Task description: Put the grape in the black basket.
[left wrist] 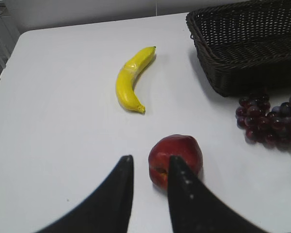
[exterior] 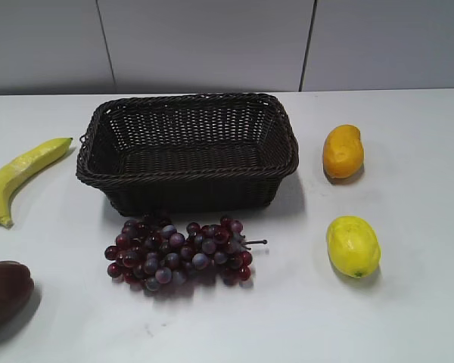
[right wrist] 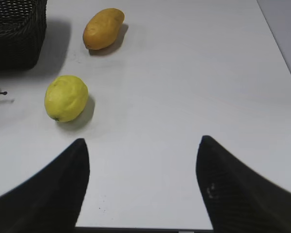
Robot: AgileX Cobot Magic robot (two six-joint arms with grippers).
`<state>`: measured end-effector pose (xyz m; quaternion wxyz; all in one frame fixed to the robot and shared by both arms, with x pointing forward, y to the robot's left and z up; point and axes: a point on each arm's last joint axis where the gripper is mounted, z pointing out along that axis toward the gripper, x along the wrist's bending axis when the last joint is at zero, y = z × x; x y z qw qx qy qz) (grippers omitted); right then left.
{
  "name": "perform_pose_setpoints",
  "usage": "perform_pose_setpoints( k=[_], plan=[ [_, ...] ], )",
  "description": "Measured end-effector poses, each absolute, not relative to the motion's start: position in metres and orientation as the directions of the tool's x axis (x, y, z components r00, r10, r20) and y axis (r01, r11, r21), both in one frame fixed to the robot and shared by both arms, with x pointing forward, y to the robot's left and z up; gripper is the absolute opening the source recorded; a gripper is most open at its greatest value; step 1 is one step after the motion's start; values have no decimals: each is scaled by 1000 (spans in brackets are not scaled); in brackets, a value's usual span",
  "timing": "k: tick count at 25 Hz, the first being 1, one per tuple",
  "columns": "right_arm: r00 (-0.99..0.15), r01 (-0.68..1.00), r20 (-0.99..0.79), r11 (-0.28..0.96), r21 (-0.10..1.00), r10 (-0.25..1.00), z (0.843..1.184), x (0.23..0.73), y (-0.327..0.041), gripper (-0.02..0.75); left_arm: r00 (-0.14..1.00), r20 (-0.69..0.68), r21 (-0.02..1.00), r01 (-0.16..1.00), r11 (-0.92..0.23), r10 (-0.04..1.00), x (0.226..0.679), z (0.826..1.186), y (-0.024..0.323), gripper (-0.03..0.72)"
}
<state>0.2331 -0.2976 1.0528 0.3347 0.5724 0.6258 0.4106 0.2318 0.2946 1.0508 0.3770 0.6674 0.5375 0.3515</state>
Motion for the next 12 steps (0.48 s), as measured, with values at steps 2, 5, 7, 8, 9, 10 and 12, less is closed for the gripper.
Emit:
perform_pose_setpoints(
  k=[2, 5, 7, 8, 9, 10, 12],
  plan=[
    [-121, 442, 51, 7, 897, 991, 1053, 233, -298, 519, 175, 64, 881, 452, -138, 982, 232, 1051, 295, 228],
    [-121, 442, 51, 7, 897, 991, 1053, 233, -298, 519, 175, 64, 881, 452, -138, 982, 232, 1051, 295, 228],
    [-121, 442, 51, 7, 897, 991, 1053, 233, -298, 519, 175, 64, 881, 452, -138, 982, 232, 1051, 295, 228],
    [-121, 442, 51, 7, 897, 991, 1053, 233, -298, 519, 175, 64, 881, 452, -138, 982, 232, 1051, 295, 228],
    [-121, 442, 51, 7, 897, 991, 1053, 233, -298, 519, 175, 64, 881, 452, -138, 982, 232, 1051, 295, 228],
    [-121, 442, 51, 7, 897, 991, 1053, 233, -298, 519, 175, 64, 881, 452, -138, 982, 232, 1051, 295, 228],
    [-121, 440, 51, 7, 898, 991, 1053, 233, -298, 519, 175, 64, 881, 452, -138, 982, 232, 1051, 295, 228]
  ],
)
